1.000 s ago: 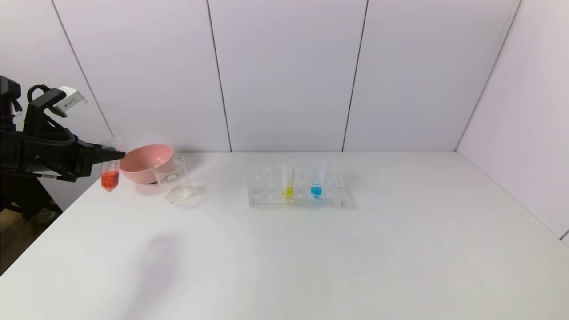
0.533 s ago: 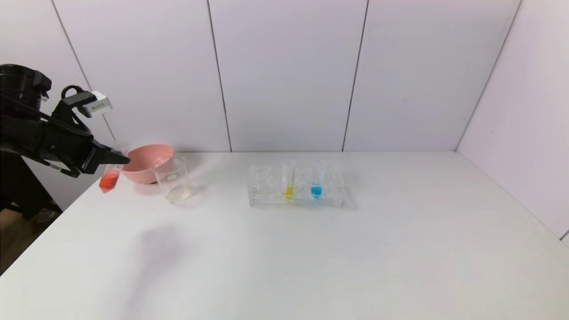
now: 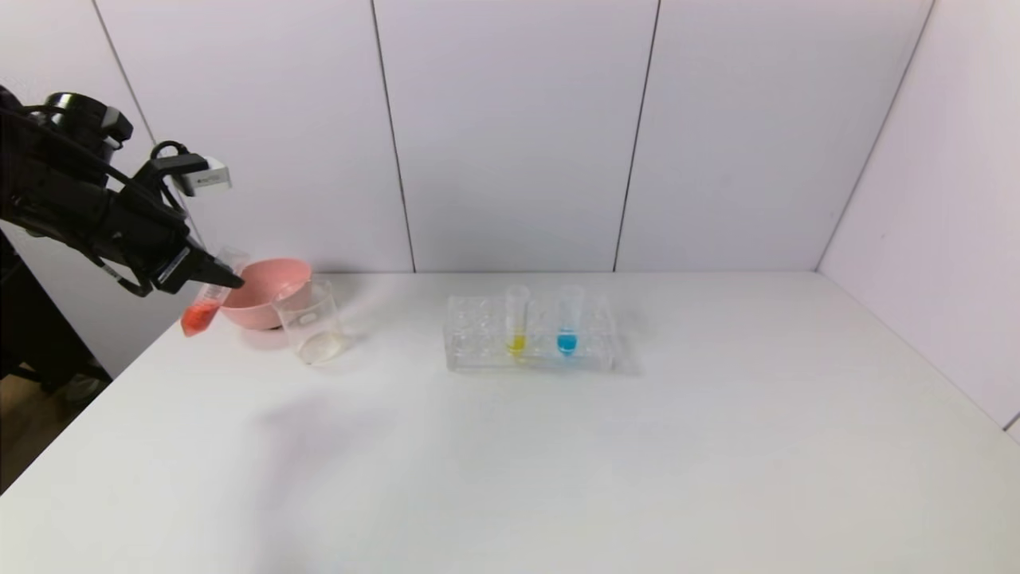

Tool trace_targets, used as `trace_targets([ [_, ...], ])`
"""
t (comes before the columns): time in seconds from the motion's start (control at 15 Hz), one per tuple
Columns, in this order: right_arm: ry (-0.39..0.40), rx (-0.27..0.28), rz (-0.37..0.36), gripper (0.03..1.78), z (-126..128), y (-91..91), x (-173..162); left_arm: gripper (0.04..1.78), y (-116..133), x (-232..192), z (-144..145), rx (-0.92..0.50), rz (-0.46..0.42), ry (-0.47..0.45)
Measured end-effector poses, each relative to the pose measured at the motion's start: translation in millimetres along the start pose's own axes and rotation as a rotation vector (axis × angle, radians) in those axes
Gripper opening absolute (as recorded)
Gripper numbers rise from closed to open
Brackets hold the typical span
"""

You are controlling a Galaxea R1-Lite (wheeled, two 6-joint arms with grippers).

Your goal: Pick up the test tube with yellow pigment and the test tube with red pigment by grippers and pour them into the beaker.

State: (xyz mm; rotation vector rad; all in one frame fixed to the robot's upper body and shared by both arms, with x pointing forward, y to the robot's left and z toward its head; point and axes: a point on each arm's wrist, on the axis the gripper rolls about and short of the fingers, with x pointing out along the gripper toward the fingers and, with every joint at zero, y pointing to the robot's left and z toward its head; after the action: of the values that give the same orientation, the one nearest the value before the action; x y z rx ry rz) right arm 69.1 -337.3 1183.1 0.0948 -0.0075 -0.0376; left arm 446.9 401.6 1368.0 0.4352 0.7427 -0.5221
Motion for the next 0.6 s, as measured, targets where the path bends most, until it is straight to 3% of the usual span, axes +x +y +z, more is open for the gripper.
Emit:
trace_targets([
  [0.6,0.0,0.0,0.0,1.71,0.0,0.0,0.0,0.44,2.1,55.3,13.7,0.186,0.067,0.111],
])
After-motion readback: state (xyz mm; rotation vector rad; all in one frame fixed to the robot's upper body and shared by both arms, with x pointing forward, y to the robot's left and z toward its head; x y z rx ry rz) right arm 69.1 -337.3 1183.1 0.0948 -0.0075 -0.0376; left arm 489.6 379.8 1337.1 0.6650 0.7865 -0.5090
